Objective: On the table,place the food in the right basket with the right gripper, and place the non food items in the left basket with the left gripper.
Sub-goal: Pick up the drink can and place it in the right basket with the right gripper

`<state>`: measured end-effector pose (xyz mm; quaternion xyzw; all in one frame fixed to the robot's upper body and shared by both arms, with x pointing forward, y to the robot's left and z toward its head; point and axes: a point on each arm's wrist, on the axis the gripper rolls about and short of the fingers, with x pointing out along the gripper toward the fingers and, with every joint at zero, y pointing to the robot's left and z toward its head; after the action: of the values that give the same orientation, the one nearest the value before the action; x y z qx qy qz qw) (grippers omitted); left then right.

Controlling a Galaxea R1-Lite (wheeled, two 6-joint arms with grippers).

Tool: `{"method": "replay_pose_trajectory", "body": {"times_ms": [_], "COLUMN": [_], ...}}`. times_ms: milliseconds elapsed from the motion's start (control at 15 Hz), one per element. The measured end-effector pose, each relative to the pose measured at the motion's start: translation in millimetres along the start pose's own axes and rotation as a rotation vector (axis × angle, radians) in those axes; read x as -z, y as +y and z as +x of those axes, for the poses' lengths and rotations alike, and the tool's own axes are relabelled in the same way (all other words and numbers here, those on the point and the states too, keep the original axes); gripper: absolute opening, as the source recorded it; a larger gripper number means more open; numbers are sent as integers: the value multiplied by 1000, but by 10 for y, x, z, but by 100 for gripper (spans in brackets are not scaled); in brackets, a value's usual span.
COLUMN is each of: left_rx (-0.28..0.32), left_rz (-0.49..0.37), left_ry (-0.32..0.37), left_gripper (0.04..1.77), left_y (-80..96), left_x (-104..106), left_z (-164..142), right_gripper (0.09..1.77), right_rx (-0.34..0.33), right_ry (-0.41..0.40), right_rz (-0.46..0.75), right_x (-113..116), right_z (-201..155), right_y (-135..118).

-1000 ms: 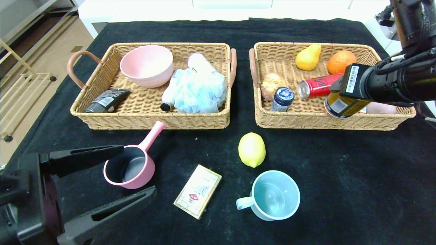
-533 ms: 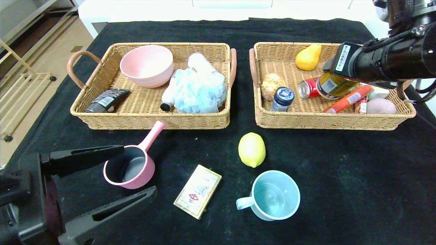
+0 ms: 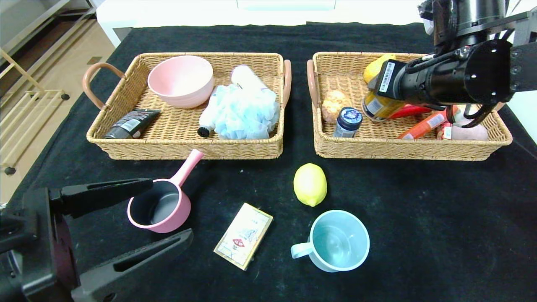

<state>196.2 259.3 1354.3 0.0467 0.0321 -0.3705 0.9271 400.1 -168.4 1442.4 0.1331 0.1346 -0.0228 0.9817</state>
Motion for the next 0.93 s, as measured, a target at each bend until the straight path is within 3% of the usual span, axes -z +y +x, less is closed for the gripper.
{"method": "replay_pose_trajectory", "body": {"times_ms": [467,933], "left_rx": [0,0], "left_rz": [1,2], "left_ry": [-3,-3], "left_gripper": [172,172], "left_y": [-1,-1], "left_x": [-3,-3], "left_z": [-6,-6], "right_gripper": [118,149], "right_rx": [-15,-15], "right_ry": [15,18], "right_rz": [-25,-27], "right_x": [103,101], "right_z": [80,73], "right_y": [93,89]}}
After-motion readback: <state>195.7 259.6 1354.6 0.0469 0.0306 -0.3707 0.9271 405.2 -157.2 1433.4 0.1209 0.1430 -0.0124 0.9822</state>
